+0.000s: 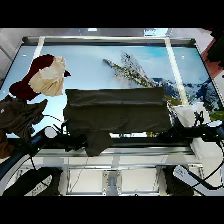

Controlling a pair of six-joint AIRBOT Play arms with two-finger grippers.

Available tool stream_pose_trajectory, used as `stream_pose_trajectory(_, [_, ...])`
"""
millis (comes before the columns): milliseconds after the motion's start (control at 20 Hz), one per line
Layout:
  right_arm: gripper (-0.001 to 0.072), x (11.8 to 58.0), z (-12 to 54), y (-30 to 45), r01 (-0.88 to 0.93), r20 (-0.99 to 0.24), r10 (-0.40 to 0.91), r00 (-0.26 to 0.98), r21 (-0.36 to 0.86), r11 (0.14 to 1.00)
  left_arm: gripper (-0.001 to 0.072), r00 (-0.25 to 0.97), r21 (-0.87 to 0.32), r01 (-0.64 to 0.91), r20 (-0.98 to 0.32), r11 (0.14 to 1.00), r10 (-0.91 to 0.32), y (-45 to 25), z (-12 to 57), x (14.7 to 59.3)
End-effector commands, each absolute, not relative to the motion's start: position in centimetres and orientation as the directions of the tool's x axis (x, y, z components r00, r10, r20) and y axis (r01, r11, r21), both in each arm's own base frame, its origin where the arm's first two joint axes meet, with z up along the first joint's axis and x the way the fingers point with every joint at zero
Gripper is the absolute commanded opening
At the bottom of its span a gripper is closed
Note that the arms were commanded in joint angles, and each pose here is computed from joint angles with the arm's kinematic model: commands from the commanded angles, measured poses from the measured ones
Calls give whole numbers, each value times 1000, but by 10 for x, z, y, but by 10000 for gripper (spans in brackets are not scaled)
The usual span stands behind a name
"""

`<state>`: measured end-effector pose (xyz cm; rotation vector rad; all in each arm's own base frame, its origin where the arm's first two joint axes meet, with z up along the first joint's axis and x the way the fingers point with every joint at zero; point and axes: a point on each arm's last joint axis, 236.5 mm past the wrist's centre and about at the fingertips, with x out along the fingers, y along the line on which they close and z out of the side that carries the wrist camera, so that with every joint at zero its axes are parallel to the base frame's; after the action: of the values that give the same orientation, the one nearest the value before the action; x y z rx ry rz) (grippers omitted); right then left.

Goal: Fold the shirts.

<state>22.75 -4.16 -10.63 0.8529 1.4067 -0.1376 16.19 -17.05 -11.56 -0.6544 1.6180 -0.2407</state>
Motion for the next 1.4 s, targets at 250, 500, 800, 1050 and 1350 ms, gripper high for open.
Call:
stream_pose_trajectory(250, [386, 240, -117, -43, 600, -884, 400, 241, 460, 655, 14, -26, -514, -272, -841, 813, -540, -171, -116, 162])
stream_pose_trajectory(500, [97, 248, -118, -37, 581, -874, 414, 256, 481, 656, 13, -27, -514, -272, -841, 814, -540, -171, -116, 162])
stream_pose_trajectory(800, [31, 260, -99, -19, 496, -815, 486, 315, 578, 648, 13, -48, -533, -209, -832, 820, -553, -175, -108, 161])
stream_pose_trajectory(1050, [30, 271, -48, -31, 367, -824, 462, 329, 562, 741, 13, -58, -544, -21, -837, 839, -544, -179, -60, 186])
stream_pose_trajectory(1350, [29, 303, 23, -49, 245, -804, 396, 444, 534, 809, 13, 155, -590, 124, -782, 798, -603, -199, 25, 258])
